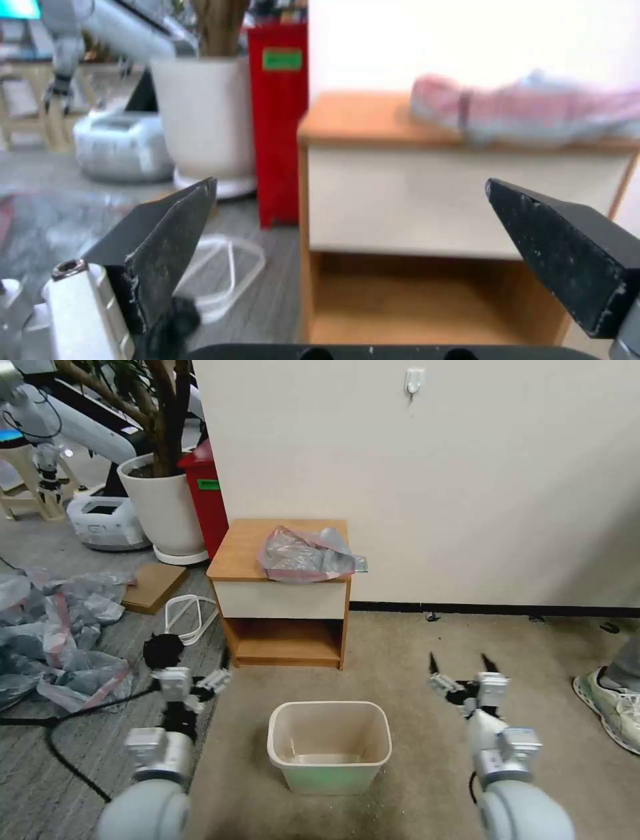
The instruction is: Pick up the garbage bag from the table and place it over the trash can.
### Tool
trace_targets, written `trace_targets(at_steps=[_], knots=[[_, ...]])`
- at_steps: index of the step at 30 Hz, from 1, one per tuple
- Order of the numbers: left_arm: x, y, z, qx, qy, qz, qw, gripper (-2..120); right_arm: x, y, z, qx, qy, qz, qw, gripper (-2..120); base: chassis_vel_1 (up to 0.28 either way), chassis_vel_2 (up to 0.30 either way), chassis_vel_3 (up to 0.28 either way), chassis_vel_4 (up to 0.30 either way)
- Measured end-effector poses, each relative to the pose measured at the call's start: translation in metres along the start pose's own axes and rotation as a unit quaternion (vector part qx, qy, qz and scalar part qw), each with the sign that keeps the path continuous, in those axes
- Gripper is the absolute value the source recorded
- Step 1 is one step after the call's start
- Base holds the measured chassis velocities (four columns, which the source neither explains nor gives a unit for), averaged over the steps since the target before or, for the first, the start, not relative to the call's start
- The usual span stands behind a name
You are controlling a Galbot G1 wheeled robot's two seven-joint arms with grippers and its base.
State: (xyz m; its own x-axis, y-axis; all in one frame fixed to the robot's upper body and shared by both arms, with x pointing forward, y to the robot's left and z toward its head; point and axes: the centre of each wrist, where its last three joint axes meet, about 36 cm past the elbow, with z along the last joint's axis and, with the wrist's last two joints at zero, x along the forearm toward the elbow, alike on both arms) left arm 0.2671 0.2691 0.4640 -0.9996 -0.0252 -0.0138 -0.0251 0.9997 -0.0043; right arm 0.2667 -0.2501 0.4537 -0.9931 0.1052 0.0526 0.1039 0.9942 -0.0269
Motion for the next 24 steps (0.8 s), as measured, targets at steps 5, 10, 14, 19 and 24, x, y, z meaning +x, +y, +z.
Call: trace_targets(at_steps=[5,10,14,19,24], knots=[[0.000,0.005,0.004,-0.004,-0.012,0.009,0.9999,100,0.017,-0.007,-0.033,-0.007,-0.003,0.017,1.000,100,0.000,0.000,0.000,0.000],[-0.001,0.010,0.010,-0.008,-0.024,0.009,0.9997,100,0.018,-0.007,-0.035,-0.009,-0.003,0.017,1.000,100,0.000,0.000,0.000,0.000],[-0.003,0.012,0.015,-0.007,-0.033,0.011,0.9994,100,0.011,-0.007,-0.025,-0.035,-0.034,-0.009,0.999,100,0.000,0.000,0.000,0.000],[-0.003,0.013,0.020,-0.001,-0.047,0.014,0.9988,100,0.003,0.001,-0.015,-0.085,-0.061,-0.036,0.994,100,0.000,0.000,0.000,0.000],[-0.001,0.015,0.022,-0.003,-0.050,0.020,0.9985,100,-0.004,0.010,-0.015,-0.128,-0.064,-0.055,0.988,100,0.000,0.000,0.000,0.000]])
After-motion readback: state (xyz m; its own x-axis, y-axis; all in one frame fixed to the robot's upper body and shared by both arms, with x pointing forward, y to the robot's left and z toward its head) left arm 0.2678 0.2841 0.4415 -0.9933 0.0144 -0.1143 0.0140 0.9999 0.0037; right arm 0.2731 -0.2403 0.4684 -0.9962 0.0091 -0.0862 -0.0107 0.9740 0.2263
